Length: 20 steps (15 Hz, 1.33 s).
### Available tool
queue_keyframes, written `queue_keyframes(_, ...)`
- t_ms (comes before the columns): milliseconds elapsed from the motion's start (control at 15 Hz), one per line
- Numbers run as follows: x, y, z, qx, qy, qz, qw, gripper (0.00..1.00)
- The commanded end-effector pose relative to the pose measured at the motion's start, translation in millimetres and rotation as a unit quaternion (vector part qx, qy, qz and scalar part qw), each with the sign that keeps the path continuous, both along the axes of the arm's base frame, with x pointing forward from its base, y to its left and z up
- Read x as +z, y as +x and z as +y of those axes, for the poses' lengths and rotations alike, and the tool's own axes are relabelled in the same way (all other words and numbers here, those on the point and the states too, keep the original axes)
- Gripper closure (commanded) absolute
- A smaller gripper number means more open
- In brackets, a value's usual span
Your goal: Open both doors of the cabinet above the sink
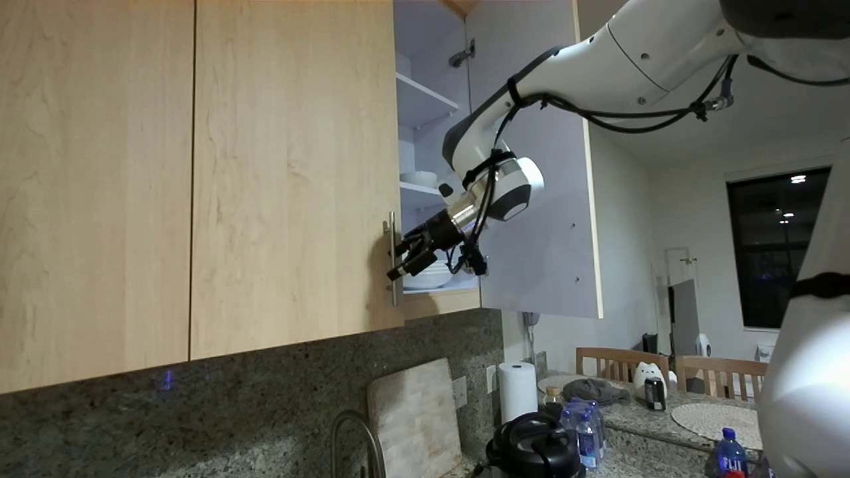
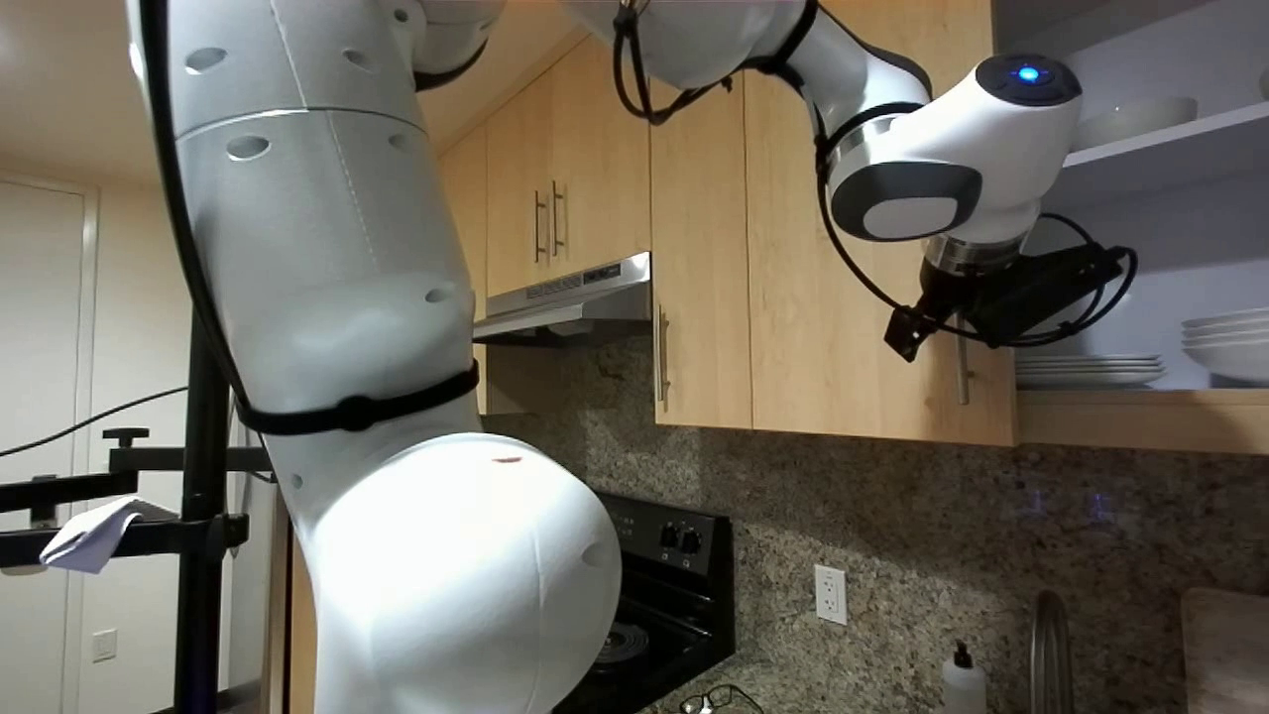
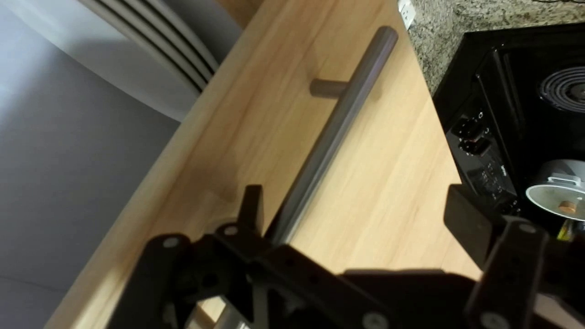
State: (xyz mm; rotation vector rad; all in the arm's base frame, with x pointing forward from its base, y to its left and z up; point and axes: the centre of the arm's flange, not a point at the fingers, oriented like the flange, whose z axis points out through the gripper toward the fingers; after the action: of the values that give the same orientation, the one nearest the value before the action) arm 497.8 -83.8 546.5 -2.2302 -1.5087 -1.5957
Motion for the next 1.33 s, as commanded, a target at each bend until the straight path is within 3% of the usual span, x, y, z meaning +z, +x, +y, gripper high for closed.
queue_keyframes(0, -21, -18, 51, 0.075, 0.001, -0.002, 0.9972, 0.00)
queue_keyframes(267, -19, -32, 48, 0.074, -0.002, -0.008, 0.9972, 0.00)
queue_keyframes(400, -15, -34, 42, 0.045, -0.007, -0.013, 0.9989, 0.00)
queue_keyframes(467, -1, -7, 0, -0.002, -0.003, -0.005, 1.0000, 0.00)
queue_keyframes(600, -1, -10, 2, -0.006, -0.006, -0.006, 0.9999, 0.00)
queue_keyframes(933, -2, -12, 1, 0.001, -0.007, -0.005, 1.0000, 0.00)
queue_keyframes(1267, -10, -30, 10, 0.074, 0.015, -0.010, 0.9971, 0.00)
